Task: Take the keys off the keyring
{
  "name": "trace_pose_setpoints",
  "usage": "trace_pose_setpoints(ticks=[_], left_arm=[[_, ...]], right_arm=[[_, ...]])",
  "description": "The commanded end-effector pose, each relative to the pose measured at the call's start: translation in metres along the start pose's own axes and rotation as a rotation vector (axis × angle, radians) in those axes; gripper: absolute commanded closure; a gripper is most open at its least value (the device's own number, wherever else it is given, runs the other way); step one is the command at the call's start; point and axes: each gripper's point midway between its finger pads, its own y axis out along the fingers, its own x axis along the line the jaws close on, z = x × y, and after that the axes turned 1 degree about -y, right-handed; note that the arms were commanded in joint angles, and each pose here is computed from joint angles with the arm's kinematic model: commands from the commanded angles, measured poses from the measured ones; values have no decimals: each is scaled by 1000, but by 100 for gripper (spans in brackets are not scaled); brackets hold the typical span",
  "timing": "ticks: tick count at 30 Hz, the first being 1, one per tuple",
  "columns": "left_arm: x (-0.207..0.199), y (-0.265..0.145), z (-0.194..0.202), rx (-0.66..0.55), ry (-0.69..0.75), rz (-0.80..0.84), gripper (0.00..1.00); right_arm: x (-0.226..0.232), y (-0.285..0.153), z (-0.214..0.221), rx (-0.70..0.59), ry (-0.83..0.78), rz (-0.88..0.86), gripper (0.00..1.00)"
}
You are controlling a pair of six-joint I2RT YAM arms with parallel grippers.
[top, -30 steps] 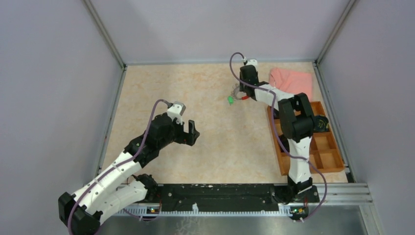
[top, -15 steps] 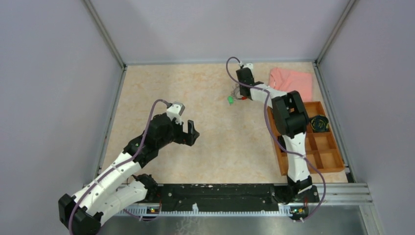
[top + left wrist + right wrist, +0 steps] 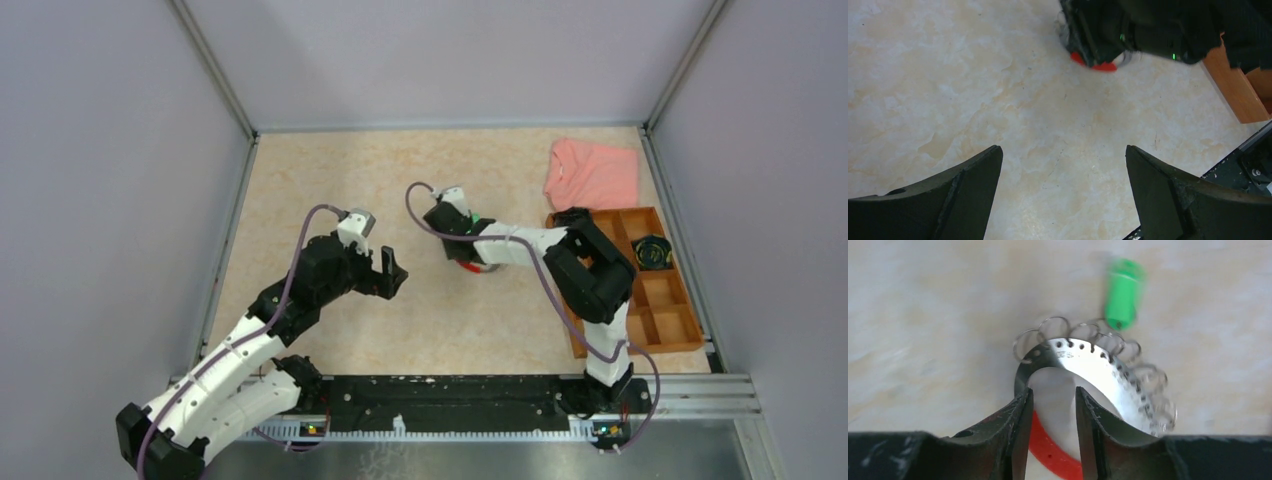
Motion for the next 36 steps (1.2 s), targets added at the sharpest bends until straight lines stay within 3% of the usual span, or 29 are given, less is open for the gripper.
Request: trace_pose_setpoints(ticks=[1,5,9,16,23,29,36], left_arm=[[1,-3,-11,-57,-19,-8,1],[6,-5,-5,-62,-126,-46,2],[16,-5,12,-87,-242,-86,2],[15,14,44,-116,-364,-19,2],[27,46,74,3,-367,-86,2],[17,68,76,48,-359,-34,5],[15,84,93,129,-346,-24,23]], right_arm=[[89,-60,-11,-26,22,-285,60],[77,-82,-43,-119,46,-282,48],[56,-100,-45,-166,52,-275,39],[59,-117,1,-123,104,-429,41],[74,-127,33,-90,235,-512,42],[89,-131,53,-84,382,-574,41],[92,-129,67,-78,509,-631,41]])
